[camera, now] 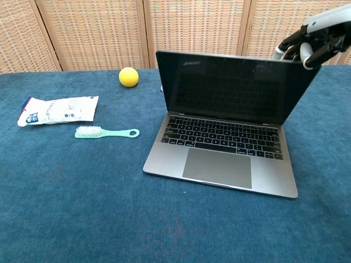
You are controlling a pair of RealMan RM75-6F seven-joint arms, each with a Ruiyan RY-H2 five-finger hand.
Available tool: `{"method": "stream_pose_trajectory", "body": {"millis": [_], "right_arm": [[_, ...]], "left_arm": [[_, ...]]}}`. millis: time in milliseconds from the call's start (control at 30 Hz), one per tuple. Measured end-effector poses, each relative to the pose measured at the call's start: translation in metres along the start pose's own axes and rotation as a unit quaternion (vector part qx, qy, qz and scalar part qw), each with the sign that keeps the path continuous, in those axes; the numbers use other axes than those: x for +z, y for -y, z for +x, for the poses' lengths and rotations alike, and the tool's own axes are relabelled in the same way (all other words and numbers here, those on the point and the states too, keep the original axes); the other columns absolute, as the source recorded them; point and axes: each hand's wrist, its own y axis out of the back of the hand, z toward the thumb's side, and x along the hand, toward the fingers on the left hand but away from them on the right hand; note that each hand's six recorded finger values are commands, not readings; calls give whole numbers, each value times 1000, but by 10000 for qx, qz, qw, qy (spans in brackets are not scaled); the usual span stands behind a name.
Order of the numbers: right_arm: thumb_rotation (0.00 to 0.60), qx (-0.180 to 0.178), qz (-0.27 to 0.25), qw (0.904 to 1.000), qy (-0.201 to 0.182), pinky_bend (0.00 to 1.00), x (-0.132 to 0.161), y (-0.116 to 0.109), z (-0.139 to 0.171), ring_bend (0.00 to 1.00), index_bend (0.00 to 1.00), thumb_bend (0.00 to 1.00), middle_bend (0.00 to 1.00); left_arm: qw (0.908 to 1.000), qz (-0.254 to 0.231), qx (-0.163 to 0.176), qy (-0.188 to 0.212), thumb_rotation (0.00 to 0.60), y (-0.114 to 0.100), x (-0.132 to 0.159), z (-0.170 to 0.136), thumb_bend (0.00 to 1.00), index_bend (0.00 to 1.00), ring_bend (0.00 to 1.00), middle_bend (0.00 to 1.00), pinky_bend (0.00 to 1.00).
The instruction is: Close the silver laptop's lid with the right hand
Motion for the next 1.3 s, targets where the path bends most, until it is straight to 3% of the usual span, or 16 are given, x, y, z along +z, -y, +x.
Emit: {"method": "stream_pose_trajectory", "body": {"millis": [233,600,933,1300], "right_arm": [[600,441,201,9981,-380,220,11,25,19,266,273,1000,340],[600,767,737,9886,-1065,220,21,78,39,245,274,1000,317],[600,654,1292,9798,-1382,220,6,127,33,214,274,1000,286],[600,481,1721,9730,-1458,220,-11,151,26,210,274,1000,283]], "left_arm": [[10000,32,-11,8,600,1,2,0,0,0,0,0,0],[10000,19,-4,13,600,1,2,-1,0,0,0,0,0],[10000,-25,-3,6,600,0,0,-1,0,0,0,0,0],[10000,-19,-36,19,600,2,1,-1,0,0,0,0,0]]}}
